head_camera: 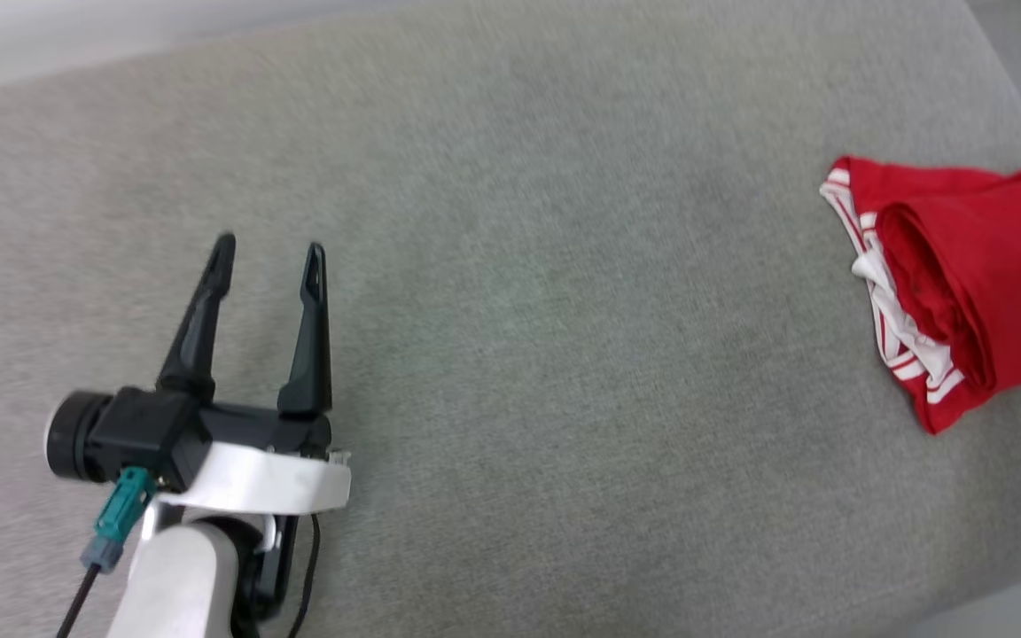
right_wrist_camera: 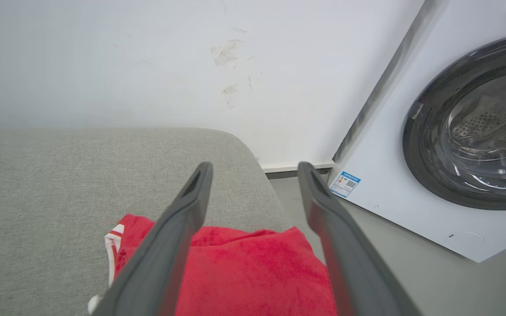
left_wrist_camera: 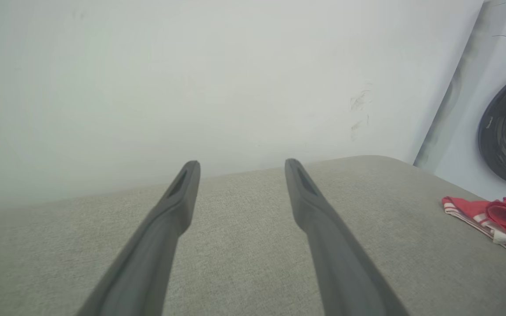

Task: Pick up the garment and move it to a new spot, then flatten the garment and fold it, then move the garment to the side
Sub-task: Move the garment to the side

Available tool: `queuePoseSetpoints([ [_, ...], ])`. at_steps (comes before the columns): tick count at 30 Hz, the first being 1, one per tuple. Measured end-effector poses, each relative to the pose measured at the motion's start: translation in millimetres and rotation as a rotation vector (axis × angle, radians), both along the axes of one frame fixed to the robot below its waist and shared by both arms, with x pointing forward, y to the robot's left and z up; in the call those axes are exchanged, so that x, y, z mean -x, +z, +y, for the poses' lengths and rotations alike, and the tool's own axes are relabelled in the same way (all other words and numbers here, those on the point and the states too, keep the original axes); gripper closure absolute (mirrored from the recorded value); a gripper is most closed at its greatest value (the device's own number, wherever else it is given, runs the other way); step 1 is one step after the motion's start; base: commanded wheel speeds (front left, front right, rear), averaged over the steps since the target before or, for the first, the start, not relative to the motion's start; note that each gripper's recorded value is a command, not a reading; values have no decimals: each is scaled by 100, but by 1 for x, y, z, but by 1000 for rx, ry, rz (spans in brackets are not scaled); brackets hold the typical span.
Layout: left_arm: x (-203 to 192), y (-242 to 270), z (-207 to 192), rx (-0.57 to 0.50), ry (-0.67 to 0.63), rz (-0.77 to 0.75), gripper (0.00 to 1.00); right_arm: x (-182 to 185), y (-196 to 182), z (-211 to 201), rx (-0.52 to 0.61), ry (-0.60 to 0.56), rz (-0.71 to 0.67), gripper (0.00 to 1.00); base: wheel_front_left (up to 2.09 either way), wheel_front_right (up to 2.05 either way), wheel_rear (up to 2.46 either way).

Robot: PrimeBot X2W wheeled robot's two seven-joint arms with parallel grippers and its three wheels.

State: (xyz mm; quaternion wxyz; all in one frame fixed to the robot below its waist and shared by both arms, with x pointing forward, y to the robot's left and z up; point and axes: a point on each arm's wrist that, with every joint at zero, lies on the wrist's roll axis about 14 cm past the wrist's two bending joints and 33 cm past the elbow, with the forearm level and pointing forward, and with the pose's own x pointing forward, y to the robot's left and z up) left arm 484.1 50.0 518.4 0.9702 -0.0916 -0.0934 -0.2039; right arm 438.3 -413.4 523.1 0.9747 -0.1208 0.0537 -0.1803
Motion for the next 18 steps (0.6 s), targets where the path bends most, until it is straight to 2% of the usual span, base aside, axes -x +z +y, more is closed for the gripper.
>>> queuePoseSetpoints([
  [11, 50, 16, 53, -26, 160, 19, 0, 30, 3, 90, -165, 150, -93, 0, 0, 0, 0],
  [18, 76, 22, 97, -64, 278, 13, 0, 37, 17, 162, -237, 306, -151, 0, 0, 0, 0],
])
